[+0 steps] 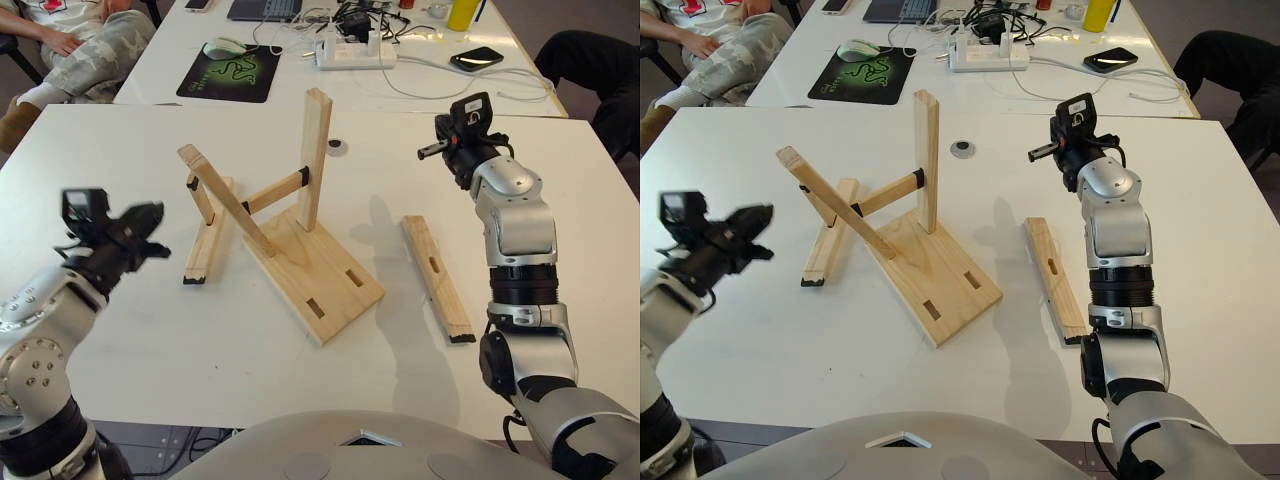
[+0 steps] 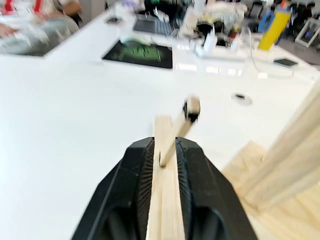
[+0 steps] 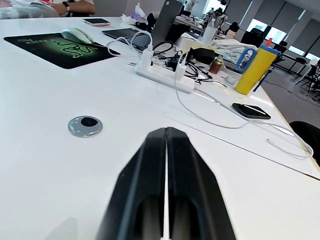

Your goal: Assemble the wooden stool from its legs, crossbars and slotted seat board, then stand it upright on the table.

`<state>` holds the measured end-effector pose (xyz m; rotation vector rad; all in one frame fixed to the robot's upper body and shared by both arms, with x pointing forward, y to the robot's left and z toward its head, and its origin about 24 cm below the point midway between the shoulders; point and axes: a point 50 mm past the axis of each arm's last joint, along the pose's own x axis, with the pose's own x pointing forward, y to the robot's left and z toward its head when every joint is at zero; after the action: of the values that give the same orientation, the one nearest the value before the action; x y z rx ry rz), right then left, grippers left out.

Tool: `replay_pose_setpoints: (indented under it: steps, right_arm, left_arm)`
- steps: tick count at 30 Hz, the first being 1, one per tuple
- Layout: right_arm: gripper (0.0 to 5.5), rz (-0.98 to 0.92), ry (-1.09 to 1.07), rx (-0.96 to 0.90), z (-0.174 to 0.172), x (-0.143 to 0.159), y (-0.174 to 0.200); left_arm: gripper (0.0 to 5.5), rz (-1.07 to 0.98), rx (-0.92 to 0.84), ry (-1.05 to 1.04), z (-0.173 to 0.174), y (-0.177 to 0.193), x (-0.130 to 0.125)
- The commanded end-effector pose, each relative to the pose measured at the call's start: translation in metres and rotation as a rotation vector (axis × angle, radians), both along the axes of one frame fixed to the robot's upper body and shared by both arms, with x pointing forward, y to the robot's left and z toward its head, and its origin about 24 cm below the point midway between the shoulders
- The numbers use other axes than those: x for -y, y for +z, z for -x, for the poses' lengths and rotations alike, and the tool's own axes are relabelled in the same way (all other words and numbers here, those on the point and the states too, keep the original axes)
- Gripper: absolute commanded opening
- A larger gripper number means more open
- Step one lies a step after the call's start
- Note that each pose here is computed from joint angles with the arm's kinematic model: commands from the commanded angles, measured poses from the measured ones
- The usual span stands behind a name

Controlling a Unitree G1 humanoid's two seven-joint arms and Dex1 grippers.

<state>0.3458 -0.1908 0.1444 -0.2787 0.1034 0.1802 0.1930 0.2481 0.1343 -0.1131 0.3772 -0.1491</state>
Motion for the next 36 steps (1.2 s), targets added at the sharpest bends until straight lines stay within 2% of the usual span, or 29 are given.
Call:
replay_pose_setpoints:
  steps: [1,9,18,25,33,36]
  right_arm:
    - [0.00,-0.034,-0.012,0.015,0.002,-0.004,0.002]
    - [0.00,-0.044,-0.006,0.010,0.006,-0.011,-0.002]
    - [0.00,-0.036,0.014,0.011,0.010,-0.018,-0.005]
    - [0.00,-0.019,0.017,0.009,0.010,-0.018,-0.007]
    - [0.00,-0.016,0.025,0.015,0.010,-0.021,-0.006]
    - [0.00,-0.018,0.017,0.016,0.011,-0.019,-0.007]
  left_arm:
    - [1.40,-0.093,-0.134,-0.028,0.003,-0.022,0.000]
    - [2.59,-0.179,-0.170,-0.114,-0.011,-0.038,0.016]
    - [3.97,-0.228,-0.219,-0.041,-0.018,-0.069,0.002]
    - [4.01,-0.206,-0.221,-0.055,-0.023,-0.081,0.011]
    - [4.01,-0.228,-0.223,-0.043,-0.026,-0.090,0.007]
    - [3.71,-0.220,-0.202,-0.068,-0.028,-0.089,0.012]
